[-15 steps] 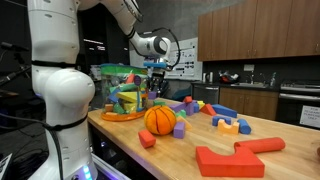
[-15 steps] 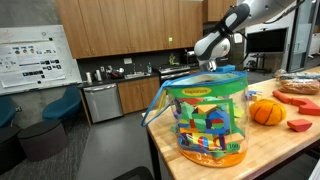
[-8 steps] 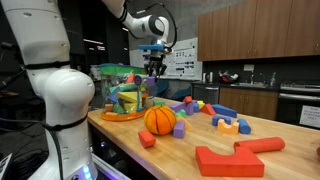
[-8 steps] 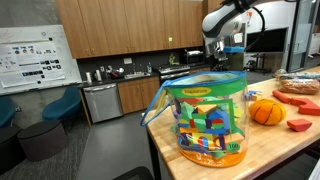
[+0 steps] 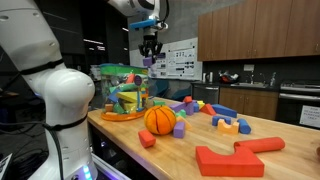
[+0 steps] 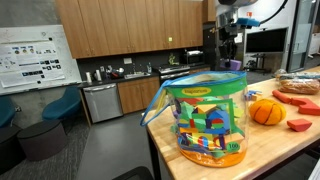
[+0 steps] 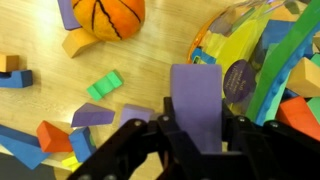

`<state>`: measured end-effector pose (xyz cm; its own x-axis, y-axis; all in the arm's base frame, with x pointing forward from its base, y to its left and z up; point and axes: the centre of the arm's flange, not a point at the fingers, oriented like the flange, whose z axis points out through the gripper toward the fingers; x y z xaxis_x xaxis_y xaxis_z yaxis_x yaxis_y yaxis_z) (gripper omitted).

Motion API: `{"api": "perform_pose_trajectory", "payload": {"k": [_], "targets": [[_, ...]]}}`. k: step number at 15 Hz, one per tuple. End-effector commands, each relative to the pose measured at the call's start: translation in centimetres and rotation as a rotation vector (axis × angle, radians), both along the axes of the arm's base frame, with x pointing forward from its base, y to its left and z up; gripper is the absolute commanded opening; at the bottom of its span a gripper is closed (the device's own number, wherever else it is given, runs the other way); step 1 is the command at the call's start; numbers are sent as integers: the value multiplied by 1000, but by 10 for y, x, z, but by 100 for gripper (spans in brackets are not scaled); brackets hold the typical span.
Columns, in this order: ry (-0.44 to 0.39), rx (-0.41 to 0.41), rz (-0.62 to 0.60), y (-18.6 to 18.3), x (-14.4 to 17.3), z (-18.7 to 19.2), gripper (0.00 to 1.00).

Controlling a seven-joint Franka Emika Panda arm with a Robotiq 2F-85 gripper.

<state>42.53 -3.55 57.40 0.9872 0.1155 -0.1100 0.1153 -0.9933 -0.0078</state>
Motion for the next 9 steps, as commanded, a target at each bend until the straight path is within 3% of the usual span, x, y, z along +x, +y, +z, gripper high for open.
{"api": "perform_pose_trajectory", "payload": {"k": [1, 9], "targets": [[-33, -80, 18, 24, -4, 49, 16], [-102, -224, 161, 104, 14, 132, 16]]}}
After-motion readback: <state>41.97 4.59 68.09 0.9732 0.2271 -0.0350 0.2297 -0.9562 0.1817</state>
